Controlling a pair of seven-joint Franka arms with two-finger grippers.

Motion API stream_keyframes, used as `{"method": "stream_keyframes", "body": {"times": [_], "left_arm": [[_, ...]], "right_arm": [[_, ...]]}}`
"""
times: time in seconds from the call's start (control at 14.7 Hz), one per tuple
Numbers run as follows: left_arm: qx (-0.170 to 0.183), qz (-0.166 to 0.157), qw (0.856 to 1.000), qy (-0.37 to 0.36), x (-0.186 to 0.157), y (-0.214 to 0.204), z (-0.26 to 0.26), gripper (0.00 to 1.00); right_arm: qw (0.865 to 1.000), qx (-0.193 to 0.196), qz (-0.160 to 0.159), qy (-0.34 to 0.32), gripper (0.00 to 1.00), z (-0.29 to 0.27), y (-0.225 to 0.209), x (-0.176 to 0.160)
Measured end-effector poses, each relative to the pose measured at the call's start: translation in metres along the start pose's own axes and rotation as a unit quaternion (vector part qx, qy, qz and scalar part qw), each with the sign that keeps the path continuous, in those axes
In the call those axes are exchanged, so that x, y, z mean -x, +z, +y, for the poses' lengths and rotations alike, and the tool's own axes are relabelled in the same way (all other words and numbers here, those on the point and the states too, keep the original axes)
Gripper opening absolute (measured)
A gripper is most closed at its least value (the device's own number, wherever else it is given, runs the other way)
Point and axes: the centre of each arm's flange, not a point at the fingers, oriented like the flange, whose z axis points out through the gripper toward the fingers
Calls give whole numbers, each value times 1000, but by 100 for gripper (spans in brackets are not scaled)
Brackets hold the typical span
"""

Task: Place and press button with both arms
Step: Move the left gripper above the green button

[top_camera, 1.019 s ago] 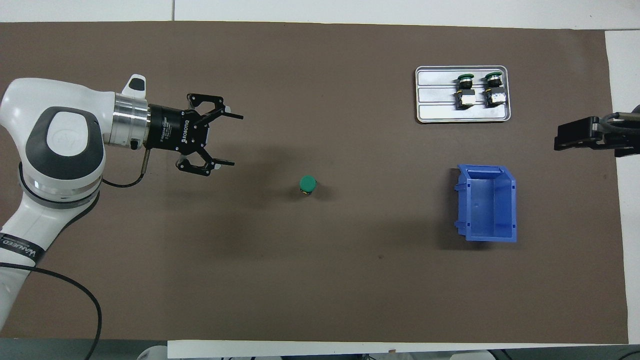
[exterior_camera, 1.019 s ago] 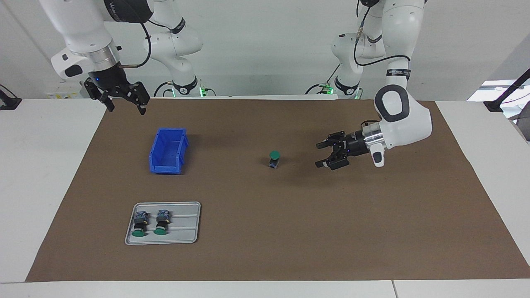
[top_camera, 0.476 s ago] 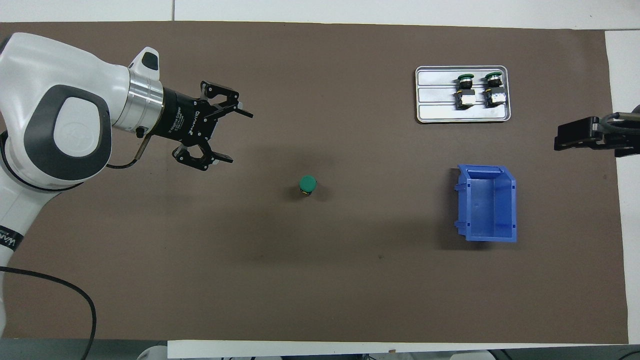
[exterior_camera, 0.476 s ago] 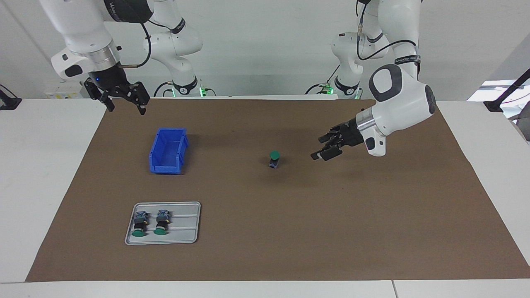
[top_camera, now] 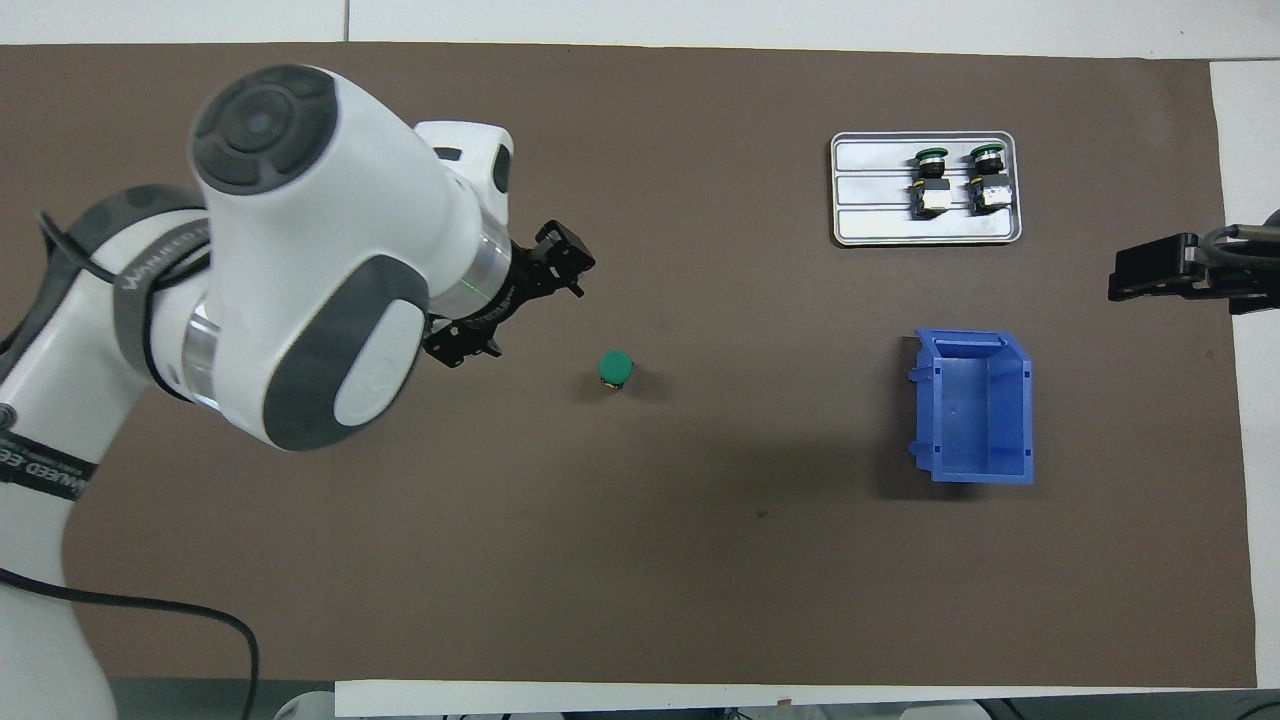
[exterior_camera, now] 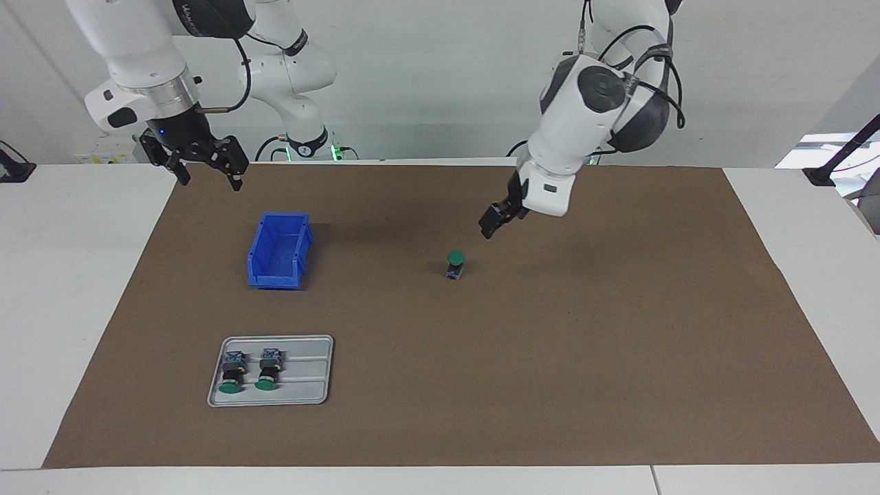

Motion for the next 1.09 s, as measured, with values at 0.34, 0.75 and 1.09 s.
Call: {"method": "stream_keyframes", "body": {"times": [0.34, 0.75, 1.09], "left_arm": [[-52, 25, 997, 50, 12, 28, 45, 88], [-38, 29, 996, 71, 17, 87, 53, 18], [-56, 21, 994, 88, 40, 114, 53, 1]], "right_arm": [[1000, 0, 0, 0, 99, 0, 0, 0], [1000, 0, 0, 0, 99, 0, 0, 0], [1000, 0, 0, 0, 99, 0, 0, 0]]}}
